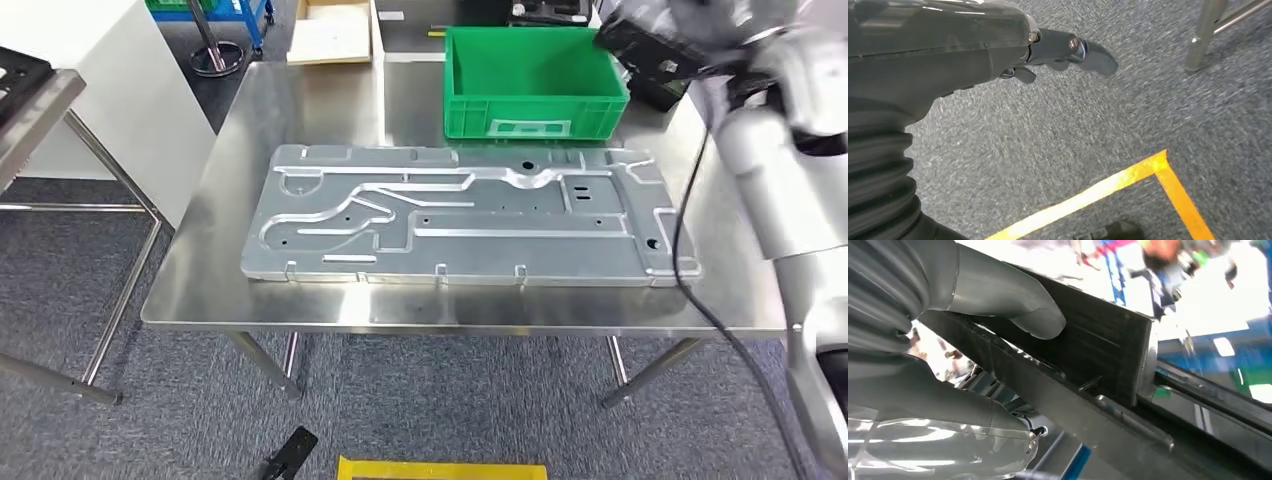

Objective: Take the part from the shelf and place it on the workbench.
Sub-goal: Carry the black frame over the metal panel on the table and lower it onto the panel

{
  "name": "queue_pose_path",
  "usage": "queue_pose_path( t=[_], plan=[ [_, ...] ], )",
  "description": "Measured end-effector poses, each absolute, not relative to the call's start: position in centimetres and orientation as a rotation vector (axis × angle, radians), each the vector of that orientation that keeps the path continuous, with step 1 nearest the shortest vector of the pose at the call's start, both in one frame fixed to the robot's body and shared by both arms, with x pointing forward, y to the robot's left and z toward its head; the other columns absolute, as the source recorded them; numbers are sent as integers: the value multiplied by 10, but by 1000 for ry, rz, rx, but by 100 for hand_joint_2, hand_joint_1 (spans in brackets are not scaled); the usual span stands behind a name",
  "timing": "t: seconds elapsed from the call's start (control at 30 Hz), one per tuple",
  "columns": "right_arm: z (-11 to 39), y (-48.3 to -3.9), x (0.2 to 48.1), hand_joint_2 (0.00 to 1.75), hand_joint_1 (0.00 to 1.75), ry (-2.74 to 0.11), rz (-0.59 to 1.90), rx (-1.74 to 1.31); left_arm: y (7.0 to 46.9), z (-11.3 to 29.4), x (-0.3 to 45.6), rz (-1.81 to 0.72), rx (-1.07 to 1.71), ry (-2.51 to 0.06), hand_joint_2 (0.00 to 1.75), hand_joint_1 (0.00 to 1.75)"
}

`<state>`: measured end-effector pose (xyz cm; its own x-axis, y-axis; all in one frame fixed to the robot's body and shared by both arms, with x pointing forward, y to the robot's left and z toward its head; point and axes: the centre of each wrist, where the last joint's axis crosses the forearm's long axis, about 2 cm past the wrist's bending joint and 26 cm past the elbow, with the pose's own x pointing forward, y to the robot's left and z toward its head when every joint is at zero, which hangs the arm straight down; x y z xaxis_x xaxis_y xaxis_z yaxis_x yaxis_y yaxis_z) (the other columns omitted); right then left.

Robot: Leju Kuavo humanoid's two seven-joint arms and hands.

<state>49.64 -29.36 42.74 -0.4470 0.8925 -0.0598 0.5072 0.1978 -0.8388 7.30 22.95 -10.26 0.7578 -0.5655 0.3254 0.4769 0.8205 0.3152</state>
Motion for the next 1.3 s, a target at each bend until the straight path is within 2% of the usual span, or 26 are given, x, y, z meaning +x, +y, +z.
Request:
queue_pose_path(
  t=[0.27,0.4,0.5,0.63,0.93,1.1,1.3],
  plan=[
    [313,-270,502,175,175,-1644,1388,-1225,226,-101,80,-581,212,-436,175,0],
    [277,-256,495,0,0,-1558,1457,-1169,226,-101,78,-575,209,-432,175,0],
    [268,-245,492,0,0,-1530,1489,-1148,226,-102,77,-576,207,-430,175,0],
    [264,-235,490,0,0,-1514,1507,-1128,228,-102,73,-552,208,-430,0,0],
    [274,-225,493,0,0,-1443,1537,-1146,232,-104,68,-443,210,-326,0,0],
    [311,-235,504,0,0,-1417,1507,-1253,233,-104,68,-437,216,-329,0,0],
    [372,-268,516,0,0,-1369,1463,-1487,234,-105,64,-424,213,-326,0,0]
  ],
)
